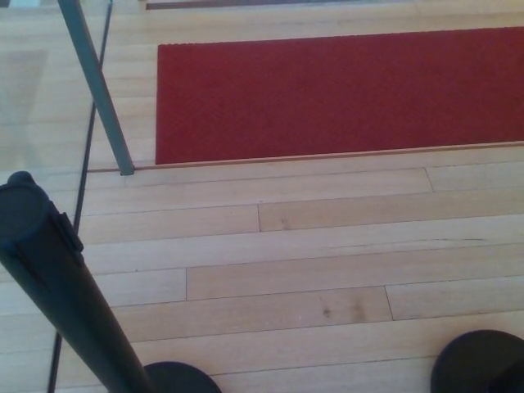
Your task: The robot walks towards a pair of stanchion kept in front of it and uses the right hand to grab on the strap of the right stanchion that is being connected to the left stanchion. After removing it from the stanchion on the left, it releases the strap and lets it retract back to the stanchion on the right.
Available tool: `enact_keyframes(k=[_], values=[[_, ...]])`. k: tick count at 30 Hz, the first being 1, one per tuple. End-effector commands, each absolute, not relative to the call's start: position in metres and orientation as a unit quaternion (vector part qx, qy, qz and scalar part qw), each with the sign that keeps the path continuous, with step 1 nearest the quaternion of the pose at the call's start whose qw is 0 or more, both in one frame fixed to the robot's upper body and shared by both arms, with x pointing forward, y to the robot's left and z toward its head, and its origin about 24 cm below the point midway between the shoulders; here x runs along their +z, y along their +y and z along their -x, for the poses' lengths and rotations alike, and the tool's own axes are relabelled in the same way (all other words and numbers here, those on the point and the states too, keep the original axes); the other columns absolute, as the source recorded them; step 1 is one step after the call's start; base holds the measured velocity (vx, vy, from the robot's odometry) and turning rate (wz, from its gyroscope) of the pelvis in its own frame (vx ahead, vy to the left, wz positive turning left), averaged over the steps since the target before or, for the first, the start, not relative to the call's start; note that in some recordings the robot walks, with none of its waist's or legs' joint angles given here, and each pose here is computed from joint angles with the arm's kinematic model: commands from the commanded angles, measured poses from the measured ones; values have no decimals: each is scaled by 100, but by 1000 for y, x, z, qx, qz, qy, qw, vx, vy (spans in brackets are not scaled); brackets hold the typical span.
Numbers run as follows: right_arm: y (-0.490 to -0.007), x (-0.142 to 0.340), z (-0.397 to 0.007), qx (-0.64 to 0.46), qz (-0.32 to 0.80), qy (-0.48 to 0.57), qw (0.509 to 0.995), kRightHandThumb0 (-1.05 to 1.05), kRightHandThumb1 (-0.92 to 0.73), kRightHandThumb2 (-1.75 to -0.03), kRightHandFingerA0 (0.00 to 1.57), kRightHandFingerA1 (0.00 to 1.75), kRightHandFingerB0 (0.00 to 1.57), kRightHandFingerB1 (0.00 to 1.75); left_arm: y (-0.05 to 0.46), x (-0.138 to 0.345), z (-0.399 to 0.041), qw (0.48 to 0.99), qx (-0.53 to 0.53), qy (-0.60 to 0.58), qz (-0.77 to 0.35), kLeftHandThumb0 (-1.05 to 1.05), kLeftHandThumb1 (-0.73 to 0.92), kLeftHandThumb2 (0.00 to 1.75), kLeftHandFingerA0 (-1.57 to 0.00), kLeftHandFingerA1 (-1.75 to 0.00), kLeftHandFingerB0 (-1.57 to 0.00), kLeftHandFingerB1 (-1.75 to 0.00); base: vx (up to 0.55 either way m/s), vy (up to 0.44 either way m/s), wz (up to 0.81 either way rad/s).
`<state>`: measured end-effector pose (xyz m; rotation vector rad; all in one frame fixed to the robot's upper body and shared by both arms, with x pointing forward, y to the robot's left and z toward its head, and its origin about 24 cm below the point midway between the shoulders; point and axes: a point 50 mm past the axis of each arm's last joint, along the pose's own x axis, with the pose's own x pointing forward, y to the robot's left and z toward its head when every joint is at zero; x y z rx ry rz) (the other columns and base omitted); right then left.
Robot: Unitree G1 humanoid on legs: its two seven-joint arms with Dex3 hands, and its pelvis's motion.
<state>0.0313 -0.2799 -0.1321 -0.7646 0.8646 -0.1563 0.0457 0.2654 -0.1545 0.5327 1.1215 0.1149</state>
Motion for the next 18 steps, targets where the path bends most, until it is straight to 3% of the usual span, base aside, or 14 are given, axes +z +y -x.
enact_keyframes(k=[1, 2, 13, 14, 16, 18], values=[[-284, -127, -34, -98, 349, 386, 848, -23, -67, -72, 103, 98, 87, 54, 271, -154, -41, 798, 57, 540, -262, 4, -48, 175, -157, -99, -146, -76, 0, 0, 0], [-284, -127, -33, -94, 347, 383, 851, -24, -69, -72, 102, 97, 87, 55, 271, -154, -41, 798, 57, 539, -263, 0, -42, 175, -157, -101, -150, -73, 0, 0, 0], [-283, -126, -32, -91, 345, 379, 854, -23, -68, -76, 103, 98, 87, 56, 269, -154, -41, 802, 63, 537, -255, -3, -47, 175, -157, -97, -145, -79, 0, 0, 0], [-283, -125, -32, -89, 345, 379, 854, -24, -68, -74, 102, 99, 86, 56, 269, -155, -40, 802, 66, 538, -251, -9, -38, 165, -157, -95, -143, -80, 0, 0, 0], [-284, -126, -31, -88, 343, 386, 852, -23, -68, -75, 101, 93, 85, 55, 269, -155, -38, 804, 74, 538, -244, -16, -37, 157, -157, -96, -144, -82, 0, 0, 0], [-284, -127, -31, -88, 341, 388, 852, -23, -68, -76, 99, 95, 85, 55, 268, -155, -37, 806, 74, 535, -242, -14, -38, 158, -157, -95, -145, -81, 0, 0, 0]])
